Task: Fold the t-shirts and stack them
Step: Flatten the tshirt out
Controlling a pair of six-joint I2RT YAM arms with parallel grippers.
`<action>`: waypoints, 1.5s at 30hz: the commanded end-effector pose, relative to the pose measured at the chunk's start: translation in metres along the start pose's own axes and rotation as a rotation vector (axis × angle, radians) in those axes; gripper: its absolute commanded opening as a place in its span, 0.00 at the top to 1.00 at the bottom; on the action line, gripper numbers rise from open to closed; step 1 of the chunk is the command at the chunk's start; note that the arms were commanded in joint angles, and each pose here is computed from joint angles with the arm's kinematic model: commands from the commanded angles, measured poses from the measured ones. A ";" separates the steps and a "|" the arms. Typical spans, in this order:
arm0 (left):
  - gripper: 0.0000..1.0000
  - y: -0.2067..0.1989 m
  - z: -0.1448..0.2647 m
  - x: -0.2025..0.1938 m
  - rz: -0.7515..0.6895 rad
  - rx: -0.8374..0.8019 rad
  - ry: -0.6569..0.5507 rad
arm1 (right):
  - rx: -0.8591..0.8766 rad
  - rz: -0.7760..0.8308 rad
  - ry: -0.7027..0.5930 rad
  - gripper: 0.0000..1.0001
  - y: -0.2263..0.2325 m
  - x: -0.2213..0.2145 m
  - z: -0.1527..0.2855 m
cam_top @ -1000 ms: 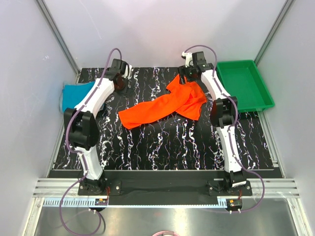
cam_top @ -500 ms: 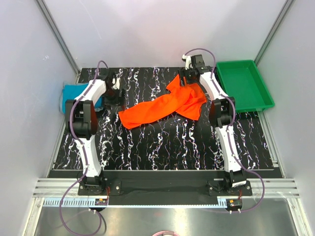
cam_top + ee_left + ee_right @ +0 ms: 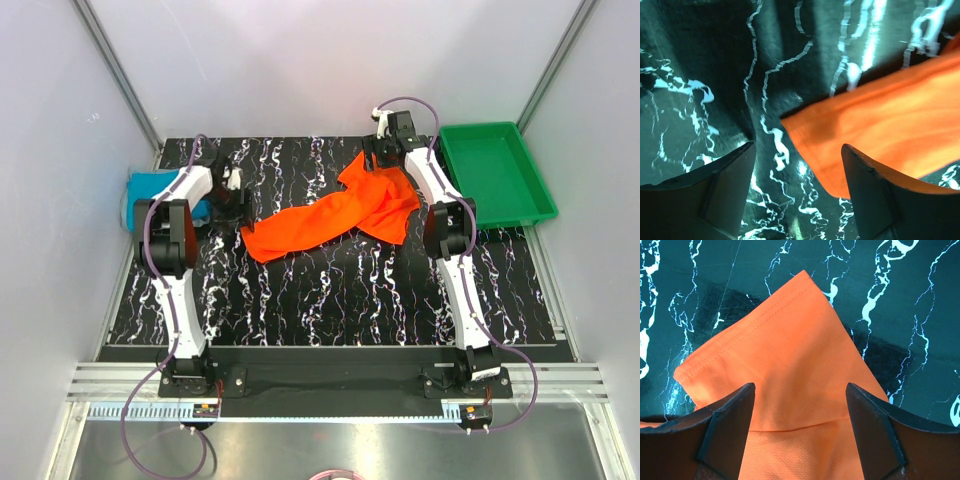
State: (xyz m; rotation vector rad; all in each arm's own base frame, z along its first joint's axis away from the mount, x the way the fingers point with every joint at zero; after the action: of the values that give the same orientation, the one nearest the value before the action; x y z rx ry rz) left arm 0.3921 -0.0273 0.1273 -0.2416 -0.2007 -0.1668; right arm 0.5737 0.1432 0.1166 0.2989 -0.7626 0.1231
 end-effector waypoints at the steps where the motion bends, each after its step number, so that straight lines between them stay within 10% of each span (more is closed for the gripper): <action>1: 0.28 0.003 -0.005 0.008 0.023 -0.056 -0.022 | 0.043 -0.002 -0.095 0.19 0.013 0.027 0.017; 15: 0.70 0.001 -0.021 0.015 0.012 -0.153 -0.027 | 0.066 -0.017 -0.138 0.18 0.017 0.040 0.027; 19: 1.00 0.002 -0.018 0.017 0.002 -0.144 -0.041 | 0.082 -0.031 -0.165 0.18 0.017 0.043 0.024; 45: 1.00 -0.052 0.048 0.019 -0.111 -0.223 -0.191 | 0.208 -0.480 -0.130 0.25 -0.007 0.031 0.001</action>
State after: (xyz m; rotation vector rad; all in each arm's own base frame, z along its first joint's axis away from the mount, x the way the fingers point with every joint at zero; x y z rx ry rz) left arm 0.3925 -0.0596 0.1635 -0.4130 -0.3102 -0.2553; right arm 0.6002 0.1440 0.1160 0.6058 -0.8140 -0.2129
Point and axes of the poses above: each gripper's point midway between its finger pads, its own z axis back along the fingers, its own y axis along the line the jaws close on, x = y × z, the point moved 10 cm from there along z, back along the fingers, and after that the axes turned 11 degrees about -z, right-handed, at the moved point
